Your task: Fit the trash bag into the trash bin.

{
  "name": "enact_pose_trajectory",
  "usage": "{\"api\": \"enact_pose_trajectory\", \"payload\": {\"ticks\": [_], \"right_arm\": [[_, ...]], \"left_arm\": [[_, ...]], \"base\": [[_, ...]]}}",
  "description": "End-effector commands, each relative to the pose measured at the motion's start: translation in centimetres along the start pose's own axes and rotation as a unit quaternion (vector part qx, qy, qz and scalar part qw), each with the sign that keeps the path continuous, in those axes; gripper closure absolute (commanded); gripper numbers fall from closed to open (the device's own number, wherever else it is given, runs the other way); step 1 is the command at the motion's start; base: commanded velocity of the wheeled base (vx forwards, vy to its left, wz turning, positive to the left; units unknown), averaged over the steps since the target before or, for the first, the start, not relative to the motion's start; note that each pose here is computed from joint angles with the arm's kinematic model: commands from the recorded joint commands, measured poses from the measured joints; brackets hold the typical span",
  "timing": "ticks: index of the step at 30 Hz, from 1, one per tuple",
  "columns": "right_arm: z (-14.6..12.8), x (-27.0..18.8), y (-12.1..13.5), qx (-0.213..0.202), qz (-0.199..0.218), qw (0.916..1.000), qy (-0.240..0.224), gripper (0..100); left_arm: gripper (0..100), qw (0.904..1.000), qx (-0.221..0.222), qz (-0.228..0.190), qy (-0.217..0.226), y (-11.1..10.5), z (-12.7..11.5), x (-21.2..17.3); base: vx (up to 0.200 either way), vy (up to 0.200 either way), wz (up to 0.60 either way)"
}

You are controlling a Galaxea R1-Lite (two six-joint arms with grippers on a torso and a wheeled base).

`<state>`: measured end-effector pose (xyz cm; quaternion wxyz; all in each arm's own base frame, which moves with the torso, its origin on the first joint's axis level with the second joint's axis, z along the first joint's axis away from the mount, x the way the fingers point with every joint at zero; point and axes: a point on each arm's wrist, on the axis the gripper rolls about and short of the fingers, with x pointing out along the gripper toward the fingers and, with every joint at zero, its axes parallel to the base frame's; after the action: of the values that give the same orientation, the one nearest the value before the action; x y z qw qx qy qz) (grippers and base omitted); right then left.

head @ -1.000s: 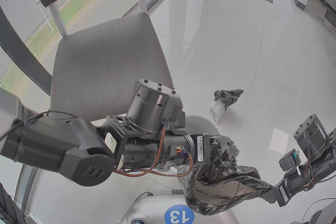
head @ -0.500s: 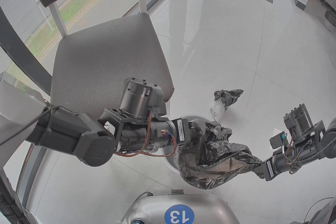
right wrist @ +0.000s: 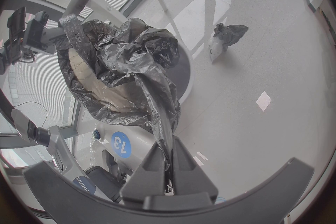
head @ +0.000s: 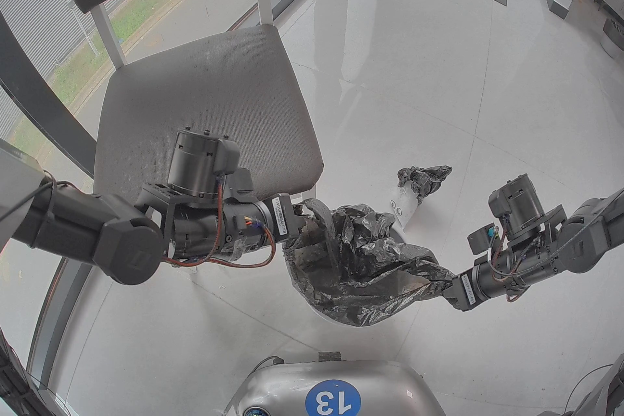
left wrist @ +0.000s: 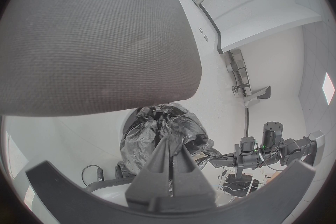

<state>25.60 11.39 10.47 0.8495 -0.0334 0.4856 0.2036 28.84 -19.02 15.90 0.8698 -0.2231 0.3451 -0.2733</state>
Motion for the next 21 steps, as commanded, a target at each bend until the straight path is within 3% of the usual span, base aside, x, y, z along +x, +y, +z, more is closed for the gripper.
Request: {"api": "enact_pose_trajectory", "payload": {"ticks": [1,6,12,16,21], "right_arm": [[-0.1,1.2,0.8,-0.010,0.007,0.9997,0.019,100],[-1.4,1.5,0.9,-0.010,0.005,0.9987,0.049,100],[-1.8,1.7,-1.3,0.020,-0.014,0.9979,0.059,100],[-2.8,2.8,-2.2,0.020,-0.025,0.9955,0.089,100],[-2.4,4.2,-3.1,0.025,-0.031,0.9951,0.090,100]], "left_arm": [[100,1.0000,-0.001,-0.001,-0.005,0.0,-0.1,-1.3],[100,0.9999,0.003,-0.003,0.016,-0.2,-1.0,-0.1],[100,0.9993,0.008,-0.003,0.037,-0.4,-1.8,3.3],[100,0.9988,0.008,0.003,0.048,0.1,-2.2,5.4],[100,0.9989,0.005,0.006,0.046,0.6,-1.7,7.5]], "base": [[0.000,0.000,0.00],[0.000,0.000,0.00],[0.000,0.000,0.00],[0.000,0.000,0.00],[0.000,0.000,0.00]]}}
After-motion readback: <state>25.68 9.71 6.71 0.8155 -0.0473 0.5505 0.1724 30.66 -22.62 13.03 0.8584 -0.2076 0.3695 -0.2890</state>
